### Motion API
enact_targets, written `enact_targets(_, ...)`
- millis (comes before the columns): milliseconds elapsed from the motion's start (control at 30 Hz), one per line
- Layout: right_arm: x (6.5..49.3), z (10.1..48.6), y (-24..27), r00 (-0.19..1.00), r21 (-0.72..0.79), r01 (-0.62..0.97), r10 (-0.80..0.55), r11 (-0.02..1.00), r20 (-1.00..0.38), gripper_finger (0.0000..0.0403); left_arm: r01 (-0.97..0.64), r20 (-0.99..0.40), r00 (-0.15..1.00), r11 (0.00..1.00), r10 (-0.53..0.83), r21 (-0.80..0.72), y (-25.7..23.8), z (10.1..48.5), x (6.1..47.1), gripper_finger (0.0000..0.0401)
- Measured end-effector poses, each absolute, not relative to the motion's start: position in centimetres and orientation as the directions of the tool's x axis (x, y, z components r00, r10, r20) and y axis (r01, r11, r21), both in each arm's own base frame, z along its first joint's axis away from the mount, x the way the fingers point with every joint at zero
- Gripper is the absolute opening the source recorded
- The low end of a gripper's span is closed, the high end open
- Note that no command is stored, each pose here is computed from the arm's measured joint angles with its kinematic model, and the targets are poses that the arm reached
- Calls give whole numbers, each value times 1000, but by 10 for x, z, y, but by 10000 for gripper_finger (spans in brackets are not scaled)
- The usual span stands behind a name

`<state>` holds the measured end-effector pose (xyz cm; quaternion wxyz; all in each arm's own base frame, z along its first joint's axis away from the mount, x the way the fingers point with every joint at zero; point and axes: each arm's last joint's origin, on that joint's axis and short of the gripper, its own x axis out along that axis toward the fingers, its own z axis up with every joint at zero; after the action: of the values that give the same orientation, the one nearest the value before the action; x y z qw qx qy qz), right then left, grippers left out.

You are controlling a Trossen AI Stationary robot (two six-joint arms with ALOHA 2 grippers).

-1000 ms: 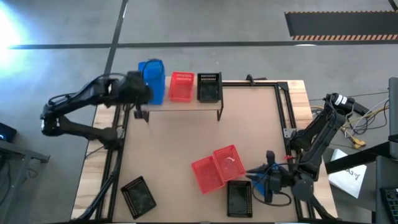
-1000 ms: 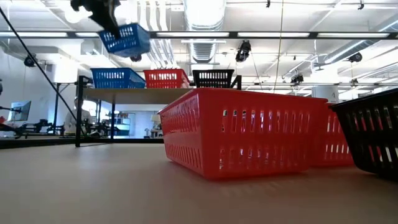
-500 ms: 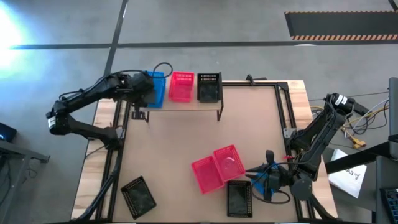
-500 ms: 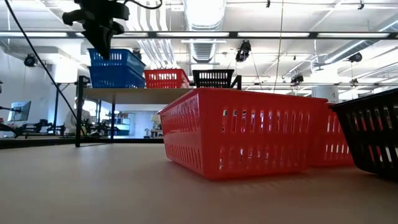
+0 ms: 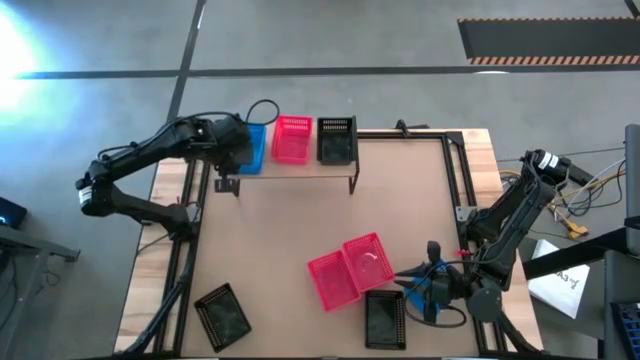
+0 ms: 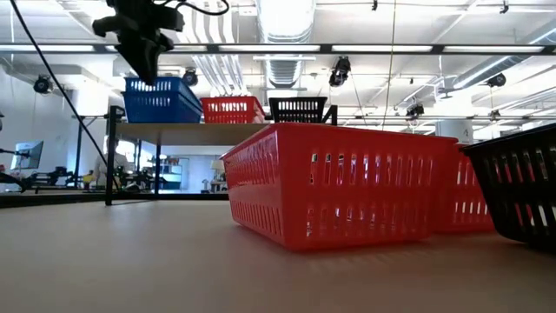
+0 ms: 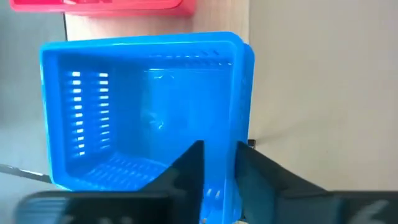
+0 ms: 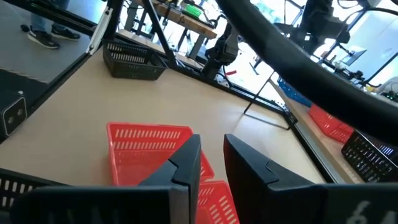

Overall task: Stack baskets on shelf by color
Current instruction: Stack the top blue bin on the blue bin on the shelf, then stack the left red bin on the red bin on the shelf

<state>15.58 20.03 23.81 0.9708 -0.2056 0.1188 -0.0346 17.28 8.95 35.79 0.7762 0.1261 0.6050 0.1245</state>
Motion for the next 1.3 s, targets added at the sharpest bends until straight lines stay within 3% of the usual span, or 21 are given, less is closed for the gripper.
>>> enact_targets(267, 158, 238, 198, 968, -409, 29, -128, 912, -217, 60, -154, -876, 300, 926, 377, 345, 86, 377, 165, 156)
enact_targets(600, 172, 233, 183, 946, -335, 114, -205, 935, -250, 61, -316, -783, 490, 915, 383, 250, 66, 390, 161, 163)
enact_targets(767, 181, 229, 169, 922, -292, 165, -252, 942, -293, 76, -245, -689, 644, 943, 333, 226, 44, 380, 175, 163)
enact_targets(1000, 195, 233, 149, 904, -191, 55, -130, 980, -407, 125, -106, -506, 836, 968, 210, 226, 5, 363, 211, 163)
enact_targets(1133, 196, 235, 134, 845, -105, 18, -72, 994, -530, 157, -25, -460, 879, 975, 127, 221, -18, 348, 233, 163)
enact_targets(1300, 193, 230, 127, 778, -73, 66, -97, 995, -620, 180, 51, -474, 879, 978, 53, 203, -50, 317, 263, 163)
